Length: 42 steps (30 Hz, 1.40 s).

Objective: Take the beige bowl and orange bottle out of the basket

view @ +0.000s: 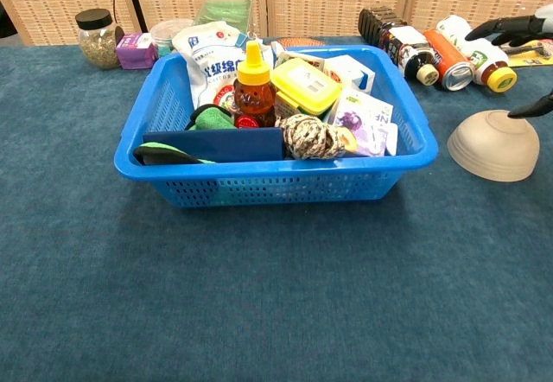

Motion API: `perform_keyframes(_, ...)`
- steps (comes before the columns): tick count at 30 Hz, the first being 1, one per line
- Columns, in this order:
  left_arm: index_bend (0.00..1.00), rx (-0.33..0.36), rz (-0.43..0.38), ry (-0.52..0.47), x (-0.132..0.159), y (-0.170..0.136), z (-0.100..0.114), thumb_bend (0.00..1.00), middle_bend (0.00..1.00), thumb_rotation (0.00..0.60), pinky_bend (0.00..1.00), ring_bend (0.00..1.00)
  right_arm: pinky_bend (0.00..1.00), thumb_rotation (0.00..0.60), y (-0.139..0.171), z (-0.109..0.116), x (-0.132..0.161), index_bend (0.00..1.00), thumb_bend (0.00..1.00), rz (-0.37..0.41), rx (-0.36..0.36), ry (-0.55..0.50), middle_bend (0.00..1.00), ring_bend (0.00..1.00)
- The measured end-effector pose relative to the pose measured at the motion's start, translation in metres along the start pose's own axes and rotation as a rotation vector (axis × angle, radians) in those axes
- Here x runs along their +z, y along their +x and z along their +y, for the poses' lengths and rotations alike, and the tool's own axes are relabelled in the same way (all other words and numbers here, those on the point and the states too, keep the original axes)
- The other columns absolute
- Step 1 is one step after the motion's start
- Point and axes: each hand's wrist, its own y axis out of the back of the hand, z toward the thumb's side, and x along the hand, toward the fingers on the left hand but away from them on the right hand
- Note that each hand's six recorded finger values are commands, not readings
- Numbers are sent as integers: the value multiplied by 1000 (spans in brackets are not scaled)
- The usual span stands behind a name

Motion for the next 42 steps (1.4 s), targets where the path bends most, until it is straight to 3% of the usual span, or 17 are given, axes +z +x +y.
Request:
perform_keyframes(7,0,1,-3,-5,0,-1,1,63,0,600,0,0,41,600,6,25,34,0,276,88,-83,-1,0,0)
perform_keyframes(14,0,6,-3,-12,-2,-2,3,63,0,600,0,0,54,600,-5,56,95,0,276,229,-134,-40,0,0)
perform_keyframes(17,0,6,-3,-16,-2,-2,3,64,0,600,0,0,61,600,-13,61,118,0,273,275,-123,-42,0,0)
perform_keyframes(27,0,16,-7,-15,-3,-3,5,64,0,600,0,0,13,600,-49,41,182,0,10,328,2,-6,0,0)
perform_keyframes(32,0,11,-5,-16,-3,-2,4,63,0,600,0,0,14,600,-68,24,207,0,0,332,49,4,0,0)
perform_keyframes(42,0,8,7,-23,-7,1,5,63,0,600,0,0,93,600,-100,0,234,0,0,304,70,-20,0,0)
